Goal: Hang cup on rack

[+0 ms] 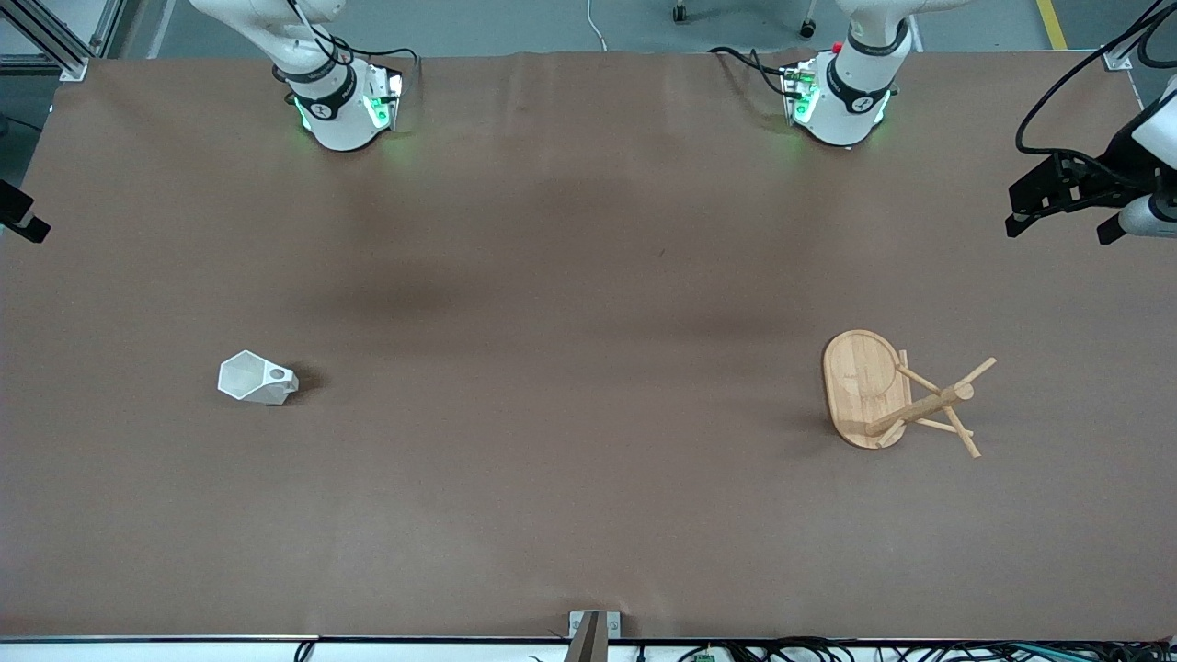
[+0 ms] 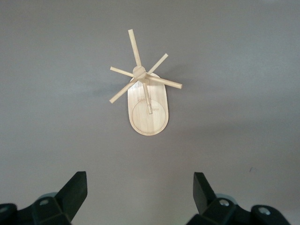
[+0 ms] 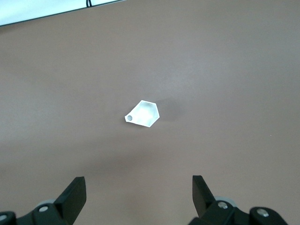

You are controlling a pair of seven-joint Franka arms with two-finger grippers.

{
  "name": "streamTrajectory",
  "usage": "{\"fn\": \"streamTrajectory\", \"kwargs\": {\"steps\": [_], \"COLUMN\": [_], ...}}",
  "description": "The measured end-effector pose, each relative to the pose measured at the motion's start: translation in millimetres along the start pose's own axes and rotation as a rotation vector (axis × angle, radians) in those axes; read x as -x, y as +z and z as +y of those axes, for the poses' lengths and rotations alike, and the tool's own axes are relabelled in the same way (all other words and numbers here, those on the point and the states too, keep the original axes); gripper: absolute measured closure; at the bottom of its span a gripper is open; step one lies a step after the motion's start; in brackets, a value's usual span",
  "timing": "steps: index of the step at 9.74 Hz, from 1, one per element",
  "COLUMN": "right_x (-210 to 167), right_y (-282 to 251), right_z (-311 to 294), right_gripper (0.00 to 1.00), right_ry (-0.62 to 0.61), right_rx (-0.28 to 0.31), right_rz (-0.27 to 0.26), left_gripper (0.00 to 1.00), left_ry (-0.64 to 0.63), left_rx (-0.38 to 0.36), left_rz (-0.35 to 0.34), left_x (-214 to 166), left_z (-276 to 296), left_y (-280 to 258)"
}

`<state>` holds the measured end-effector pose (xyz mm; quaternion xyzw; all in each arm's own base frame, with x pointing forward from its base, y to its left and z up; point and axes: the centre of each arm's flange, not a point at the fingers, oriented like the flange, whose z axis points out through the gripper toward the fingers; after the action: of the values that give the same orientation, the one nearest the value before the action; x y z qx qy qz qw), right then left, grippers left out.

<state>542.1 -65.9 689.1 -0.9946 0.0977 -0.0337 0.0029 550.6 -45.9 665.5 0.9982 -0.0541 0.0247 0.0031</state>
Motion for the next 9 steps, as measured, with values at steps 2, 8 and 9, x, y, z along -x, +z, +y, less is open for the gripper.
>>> {"fn": "streamTrajectory", "kwargs": {"steps": [2, 8, 9], "right_x": [0.1, -0.1, -0.1], "right_y": [0.1, 0.0, 0.0], "right_z": [0.0, 1.0, 1.2], "right_gripper": [0.00, 0.00, 0.00], "right_ry": [0.000, 0.002, 0.002], "right_rx": [0.000, 0.000, 0.000], "right_rz": [-0.001, 0.000, 0.000], "left_gripper": [0.00, 0.00, 0.00], "left_ry": [0.001, 0.006, 0.010], "left_rx": [0.000, 0.002, 0.002], "left_rz": [-0.001, -0.006, -0.006], "left_x": [-0.2, -1.9, -2.0], "left_z": [0.4, 2.7, 4.9], "left_y": [0.3, 3.5, 3.6]}}
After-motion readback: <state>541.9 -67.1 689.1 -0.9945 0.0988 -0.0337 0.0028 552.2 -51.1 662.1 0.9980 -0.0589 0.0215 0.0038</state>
